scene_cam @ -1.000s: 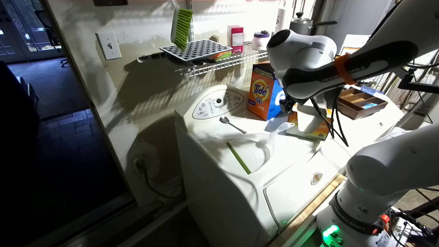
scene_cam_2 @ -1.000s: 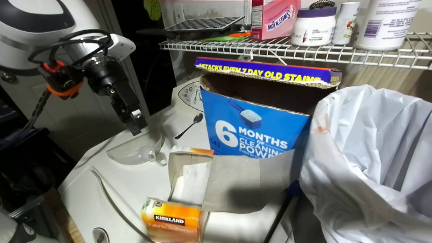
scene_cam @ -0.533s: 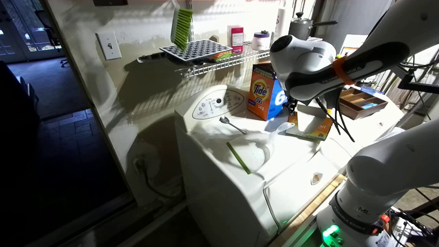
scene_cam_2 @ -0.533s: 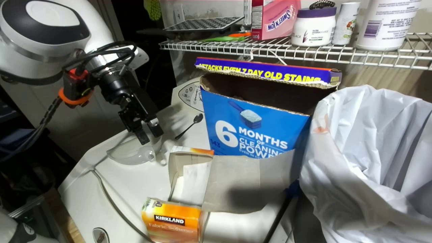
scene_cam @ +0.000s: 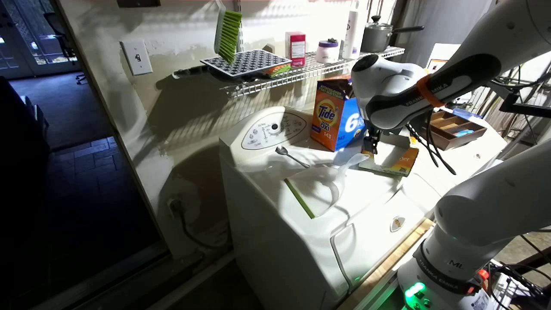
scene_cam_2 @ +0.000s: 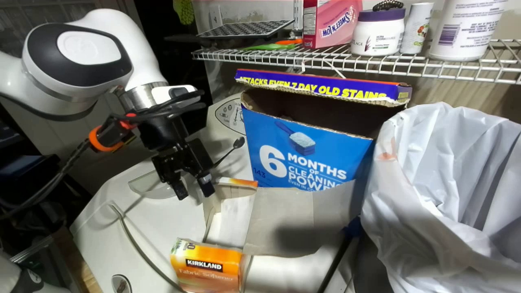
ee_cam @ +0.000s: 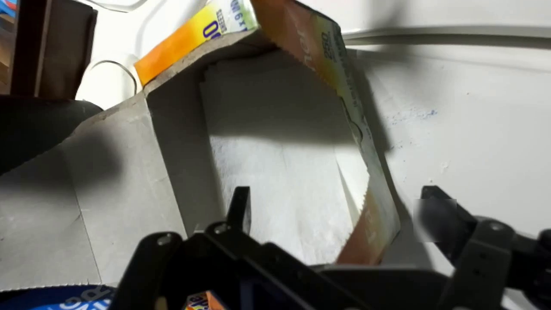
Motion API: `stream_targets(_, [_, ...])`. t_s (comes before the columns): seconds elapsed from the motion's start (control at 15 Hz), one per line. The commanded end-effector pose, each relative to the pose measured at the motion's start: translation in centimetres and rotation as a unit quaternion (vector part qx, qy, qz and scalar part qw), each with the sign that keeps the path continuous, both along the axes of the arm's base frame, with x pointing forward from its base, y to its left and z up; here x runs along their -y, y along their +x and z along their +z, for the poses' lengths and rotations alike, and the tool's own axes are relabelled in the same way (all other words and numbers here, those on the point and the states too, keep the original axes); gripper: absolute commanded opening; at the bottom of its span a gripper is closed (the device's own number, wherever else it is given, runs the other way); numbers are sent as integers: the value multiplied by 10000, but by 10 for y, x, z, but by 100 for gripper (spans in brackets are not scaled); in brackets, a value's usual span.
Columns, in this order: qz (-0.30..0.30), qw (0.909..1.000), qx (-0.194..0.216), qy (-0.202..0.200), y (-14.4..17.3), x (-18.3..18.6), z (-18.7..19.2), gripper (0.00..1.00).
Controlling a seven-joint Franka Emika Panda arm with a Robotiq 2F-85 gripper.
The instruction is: Remove one paper towel from the orange box
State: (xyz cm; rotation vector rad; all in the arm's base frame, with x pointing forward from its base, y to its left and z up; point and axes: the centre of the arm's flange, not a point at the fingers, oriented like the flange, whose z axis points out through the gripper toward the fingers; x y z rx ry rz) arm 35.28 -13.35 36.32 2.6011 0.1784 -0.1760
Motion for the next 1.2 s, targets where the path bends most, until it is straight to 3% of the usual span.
stream_targets(0.0, [154,9996,-179,168,-10,24,-6,100])
stream_targets(0.47, [555,9975,-198,401,-20,50,-24,100])
stream_targets(1.13, [656,9942,667,523,-15,71,-45,100])
